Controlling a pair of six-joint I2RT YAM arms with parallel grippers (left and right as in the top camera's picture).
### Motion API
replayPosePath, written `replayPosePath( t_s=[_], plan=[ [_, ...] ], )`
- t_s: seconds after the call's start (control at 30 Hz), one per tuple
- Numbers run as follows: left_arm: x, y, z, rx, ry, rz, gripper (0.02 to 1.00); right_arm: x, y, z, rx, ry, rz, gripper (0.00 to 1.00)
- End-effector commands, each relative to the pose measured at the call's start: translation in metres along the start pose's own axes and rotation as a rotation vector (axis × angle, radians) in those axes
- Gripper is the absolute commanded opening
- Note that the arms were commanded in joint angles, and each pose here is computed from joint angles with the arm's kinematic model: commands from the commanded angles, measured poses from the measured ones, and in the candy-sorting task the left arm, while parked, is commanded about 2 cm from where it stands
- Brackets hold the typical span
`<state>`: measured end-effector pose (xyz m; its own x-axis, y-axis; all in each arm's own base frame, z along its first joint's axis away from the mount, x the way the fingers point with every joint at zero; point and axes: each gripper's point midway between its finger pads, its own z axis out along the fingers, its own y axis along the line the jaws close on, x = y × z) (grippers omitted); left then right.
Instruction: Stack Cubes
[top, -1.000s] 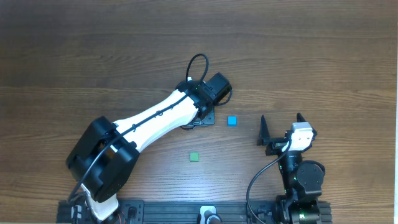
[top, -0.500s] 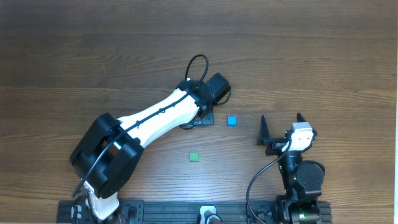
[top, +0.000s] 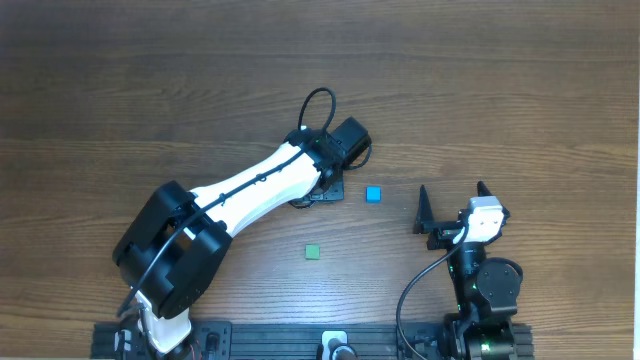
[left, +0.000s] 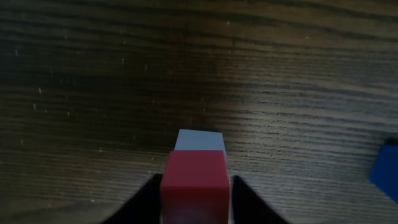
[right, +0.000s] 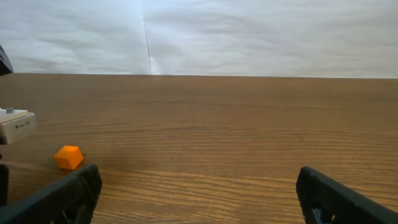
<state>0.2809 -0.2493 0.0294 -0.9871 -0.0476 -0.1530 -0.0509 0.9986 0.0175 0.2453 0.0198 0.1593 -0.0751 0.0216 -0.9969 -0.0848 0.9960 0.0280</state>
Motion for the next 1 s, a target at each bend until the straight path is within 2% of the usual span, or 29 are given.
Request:
replayPosePath(
  t_s=[0.03,0.23,0.33,0.47,0.7,0.83,1.0],
  plan=[
    [0.004,0.004,0.01,-0.014,0.024,0.004,0.535,0.002,0.0,0.0,-0.002,0.001,0.002,0.993],
    [0.003,0.002,0.009,-0.006,0.022,0.003,0.759,0.003,0.0,0.0,-0.002,0.001,0.002,0.991],
    [0.0,0.001,0.008,0.004,0.011,-0.002,0.831,0.003,0.0,0.0,-0.002,0.001,0.002,0.993],
    [-0.018,-0.004,-0.003,0.042,-0.028,-0.03,0.838,0.002,0.0,0.0,-0.002,0.001,0.002,0.993],
    [-0.097,-0.004,-0.028,0.105,-0.144,-0.071,0.829,0.002,0.0,0.0,-0.002,0.001,0.002,0.991],
    [-0.117,-0.001,-0.016,0.098,-0.145,-0.074,0.822,0.003,0.0,0.0,-0.002,0.001,0.002,0.991],
    [-0.123,-0.002,0.01,0.091,-0.131,-0.058,0.801,0.002,0.0,0.0,-0.002,0.001,0.002,0.991]
  ],
)
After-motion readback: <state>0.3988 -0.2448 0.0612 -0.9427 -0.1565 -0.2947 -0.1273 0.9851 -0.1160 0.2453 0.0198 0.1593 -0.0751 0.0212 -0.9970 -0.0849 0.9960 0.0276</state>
